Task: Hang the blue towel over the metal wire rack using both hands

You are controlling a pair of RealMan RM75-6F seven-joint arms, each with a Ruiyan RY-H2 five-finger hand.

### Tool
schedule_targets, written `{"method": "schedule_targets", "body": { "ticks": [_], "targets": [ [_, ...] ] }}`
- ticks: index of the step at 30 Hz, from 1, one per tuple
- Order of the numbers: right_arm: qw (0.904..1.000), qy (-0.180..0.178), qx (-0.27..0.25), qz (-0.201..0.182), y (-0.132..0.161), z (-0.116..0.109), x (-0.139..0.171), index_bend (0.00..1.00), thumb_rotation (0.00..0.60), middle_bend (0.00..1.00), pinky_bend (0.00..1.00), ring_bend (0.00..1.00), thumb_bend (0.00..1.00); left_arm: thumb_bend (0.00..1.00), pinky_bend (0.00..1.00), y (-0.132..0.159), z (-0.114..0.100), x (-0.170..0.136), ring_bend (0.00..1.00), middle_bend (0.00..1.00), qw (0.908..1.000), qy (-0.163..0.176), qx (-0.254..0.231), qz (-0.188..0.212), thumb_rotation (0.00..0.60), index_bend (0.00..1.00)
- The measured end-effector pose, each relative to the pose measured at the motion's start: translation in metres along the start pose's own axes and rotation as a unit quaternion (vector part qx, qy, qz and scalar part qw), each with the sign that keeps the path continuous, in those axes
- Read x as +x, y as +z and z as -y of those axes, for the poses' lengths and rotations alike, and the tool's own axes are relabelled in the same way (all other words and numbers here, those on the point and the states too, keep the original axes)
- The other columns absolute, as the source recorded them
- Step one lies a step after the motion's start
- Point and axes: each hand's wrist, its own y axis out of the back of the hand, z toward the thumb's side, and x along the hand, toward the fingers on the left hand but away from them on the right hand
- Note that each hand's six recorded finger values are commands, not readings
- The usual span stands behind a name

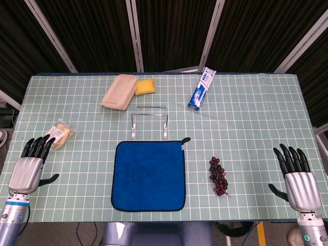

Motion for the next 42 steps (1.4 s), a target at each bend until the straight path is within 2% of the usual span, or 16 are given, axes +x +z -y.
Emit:
{"method": "schedule_targets", "body": {
  "ticks": [8,11,14,17,21,25,30,34,37,42],
  "targets": [
    [0.9994,0.025,-0.009,-0.020,0.011,0.011,-0.004,0.00,0.600,0.00,0.00,0.00,0.00,0.01,0.00,-0.005,0.004,0.000,0.00,0.00,0.9999,0.004,0.010,0.004,0.600,0.00],
    [0.9978,0.039,-0.016,-0.051,0.024,0.016,-0.013,0.00,0.600,0.00,0.00,0.00,0.00,0.01,0.00,-0.005,0.004,0.000,0.00,0.00,0.9998,0.005,0.015,0.007,0.600,0.00],
    [0.9935,0.048,-0.019,-0.101,0.045,0.021,-0.029,0.00,0.600,0.00,0.00,0.00,0.00,0.01,0.00,-0.003,0.004,0.000,0.00,0.00,0.9997,0.003,0.025,0.009,0.600,0.00],
    [0.9825,0.069,-0.029,-0.170,0.077,0.031,-0.051,0.00,0.600,0.00,0.00,0.00,0.00,0.01,0.00,0.001,0.004,0.001,0.00,0.00,0.9993,0.004,0.034,0.013,0.600,0.00],
    [0.9563,0.096,-0.039,-0.274,0.131,0.049,-0.080,0.00,0.600,0.00,0.00,0.00,0.00,0.01,0.00,0.007,0.004,0.002,0.00,0.00,0.9994,0.004,0.029,0.020,0.600,0.00],
    [0.9342,0.101,-0.031,-0.341,0.171,0.073,-0.104,0.00,0.600,0.00,0.00,0.00,0.00,0.01,0.00,0.007,0.006,0.004,0.00,0.00,0.9992,0.007,0.031,0.025,0.600,0.00],
    [0.9144,0.117,-0.016,-0.387,0.205,0.106,-0.121,0.00,0.600,0.00,0.00,0.00,0.00,0.01,0.00,0.007,0.007,0.003,0.00,0.00,0.9987,0.014,0.042,0.026,0.600,0.00],
    [0.8983,0.130,-0.005,-0.420,0.232,0.124,-0.125,0.00,0.600,0.00,0.00,0.00,0.00,0.01,0.00,0.007,0.009,0.004,0.00,0.00,0.9984,0.015,0.047,0.027,0.600,0.00],
    [0.8926,0.134,0.001,-0.431,0.241,0.132,-0.124,0.00,0.600,0.00,0.00,0.00,0.00,0.01,0.00,0.006,0.011,0.007,0.00,0.00,0.9986,0.011,0.045,0.026,0.600,0.00],
    [0.8884,0.125,0.018,-0.441,0.249,0.140,-0.127,0.00,0.600,0.00,0.00,0.00,0.00,0.01,0.00,0.005,0.011,0.008,0.00,0.00,0.9986,0.012,0.045,0.025,0.600,0.00]
  ]
}}
